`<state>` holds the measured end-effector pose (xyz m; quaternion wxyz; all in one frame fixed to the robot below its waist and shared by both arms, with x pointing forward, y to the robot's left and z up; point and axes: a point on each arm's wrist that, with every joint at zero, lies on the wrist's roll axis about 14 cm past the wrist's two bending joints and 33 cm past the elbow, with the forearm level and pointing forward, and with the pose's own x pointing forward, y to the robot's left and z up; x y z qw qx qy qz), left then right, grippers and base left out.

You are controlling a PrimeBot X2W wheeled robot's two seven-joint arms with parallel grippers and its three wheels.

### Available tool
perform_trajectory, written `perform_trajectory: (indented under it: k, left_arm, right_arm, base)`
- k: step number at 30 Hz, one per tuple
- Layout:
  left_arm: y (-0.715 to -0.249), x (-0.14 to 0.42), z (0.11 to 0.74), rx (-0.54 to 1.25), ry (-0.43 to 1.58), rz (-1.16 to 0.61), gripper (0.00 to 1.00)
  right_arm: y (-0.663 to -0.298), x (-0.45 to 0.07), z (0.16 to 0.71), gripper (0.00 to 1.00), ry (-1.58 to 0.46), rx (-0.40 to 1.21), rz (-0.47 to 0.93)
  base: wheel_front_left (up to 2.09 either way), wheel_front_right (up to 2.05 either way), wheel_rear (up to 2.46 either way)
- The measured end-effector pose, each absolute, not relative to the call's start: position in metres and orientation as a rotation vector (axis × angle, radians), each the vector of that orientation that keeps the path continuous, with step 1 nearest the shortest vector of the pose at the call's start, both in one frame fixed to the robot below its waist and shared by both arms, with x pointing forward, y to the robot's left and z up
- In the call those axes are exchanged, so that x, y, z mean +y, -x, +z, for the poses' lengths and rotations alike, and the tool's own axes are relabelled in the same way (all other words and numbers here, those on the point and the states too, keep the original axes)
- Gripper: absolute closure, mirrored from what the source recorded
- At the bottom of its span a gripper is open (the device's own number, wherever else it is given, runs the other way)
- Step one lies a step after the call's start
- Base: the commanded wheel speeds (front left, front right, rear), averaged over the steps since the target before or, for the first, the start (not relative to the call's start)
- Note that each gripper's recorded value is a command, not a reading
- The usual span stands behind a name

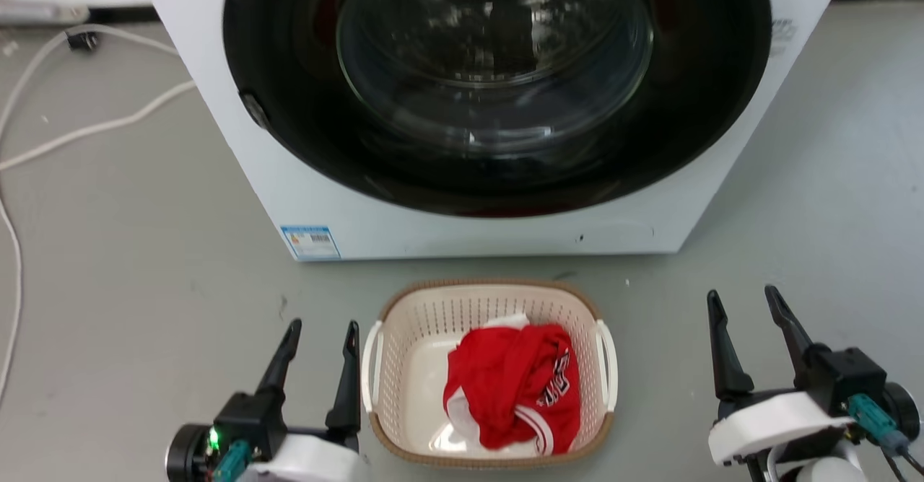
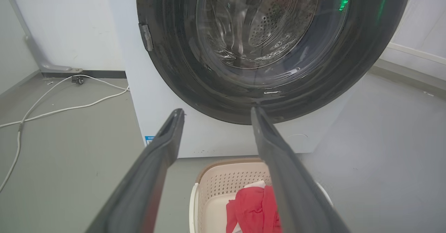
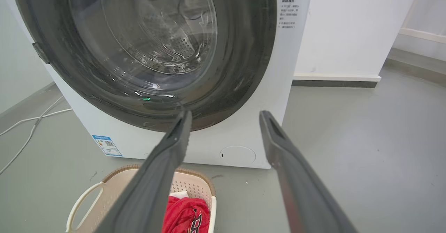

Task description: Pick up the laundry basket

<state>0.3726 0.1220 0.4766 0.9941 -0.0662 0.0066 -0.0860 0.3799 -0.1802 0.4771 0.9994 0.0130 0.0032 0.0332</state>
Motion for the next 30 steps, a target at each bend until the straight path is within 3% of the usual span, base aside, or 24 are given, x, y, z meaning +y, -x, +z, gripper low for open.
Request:
perform_trajectory:
  k: [17,30]
  left_arm:
    - [-0.467,0.129,0.358,0.267,0.021,-0.237,0.00]
    - [-0.463,0.132,0.223,0.670,-0.011,-0.300,0.00]
  right_arm:
    - [-0.471,-0.163,0.371,0.00,0.018,0.255,0.139]
    - [-0.461,-0.162,0.243,0.00,-0.019,0.707,0.143]
  base:
    - [0.00,0.00,0.00]
    - [0.00,0.00,0.00]
